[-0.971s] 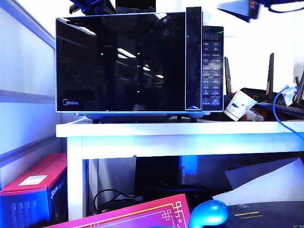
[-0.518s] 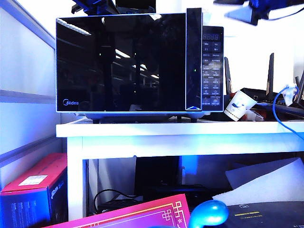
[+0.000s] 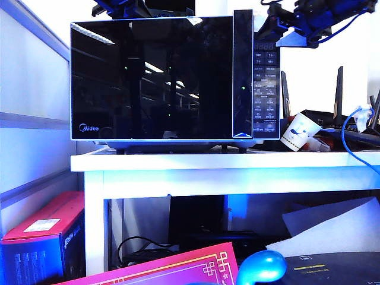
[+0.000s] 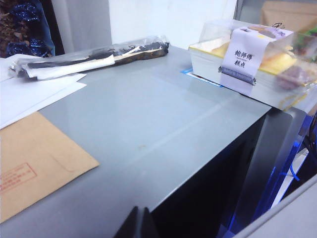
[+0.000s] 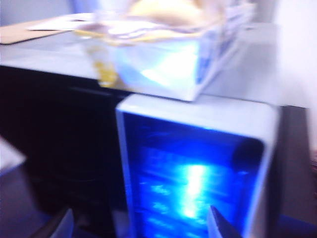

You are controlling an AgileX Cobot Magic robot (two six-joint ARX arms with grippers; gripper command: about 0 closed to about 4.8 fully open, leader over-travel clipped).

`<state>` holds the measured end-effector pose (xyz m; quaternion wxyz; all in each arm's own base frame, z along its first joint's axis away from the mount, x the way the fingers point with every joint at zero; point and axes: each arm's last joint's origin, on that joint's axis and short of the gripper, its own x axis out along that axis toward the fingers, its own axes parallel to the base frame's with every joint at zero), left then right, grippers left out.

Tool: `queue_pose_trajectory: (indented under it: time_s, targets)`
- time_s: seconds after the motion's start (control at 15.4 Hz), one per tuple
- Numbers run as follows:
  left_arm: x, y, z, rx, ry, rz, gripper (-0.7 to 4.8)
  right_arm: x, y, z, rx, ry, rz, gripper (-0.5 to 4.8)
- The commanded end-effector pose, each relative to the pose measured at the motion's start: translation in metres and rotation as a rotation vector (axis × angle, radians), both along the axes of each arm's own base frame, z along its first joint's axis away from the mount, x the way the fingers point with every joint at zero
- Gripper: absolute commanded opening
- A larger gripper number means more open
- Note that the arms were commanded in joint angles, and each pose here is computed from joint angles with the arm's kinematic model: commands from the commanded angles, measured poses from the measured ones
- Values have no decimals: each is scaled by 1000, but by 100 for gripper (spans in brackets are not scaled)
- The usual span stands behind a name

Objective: Open the microwave door, place the box of snacks from the top of the microwave inside, then close the microwave door.

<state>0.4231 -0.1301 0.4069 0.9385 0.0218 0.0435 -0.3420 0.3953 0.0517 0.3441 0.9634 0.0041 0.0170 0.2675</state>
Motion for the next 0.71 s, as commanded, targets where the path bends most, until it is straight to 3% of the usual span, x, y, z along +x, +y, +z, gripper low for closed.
queue_pose_trajectory:
  time_s: [0.06, 0.39, 0.58, 0.71]
  targets:
    - [0, -1, -3, 4, 29, -7, -6, -2, 4, 4, -1, -21, 6, 354]
    - [-1, -1, -1, -20, 36, -5, -6, -4, 17, 4, 0, -20, 77, 354]
    - [-9, 1, 14, -40, -13, -9, -6, -6, 18, 4, 2, -21, 176, 354]
    - [-22, 5, 33, -55, -71, -6, -6, -8, 19, 4, 6, -20, 299, 354]
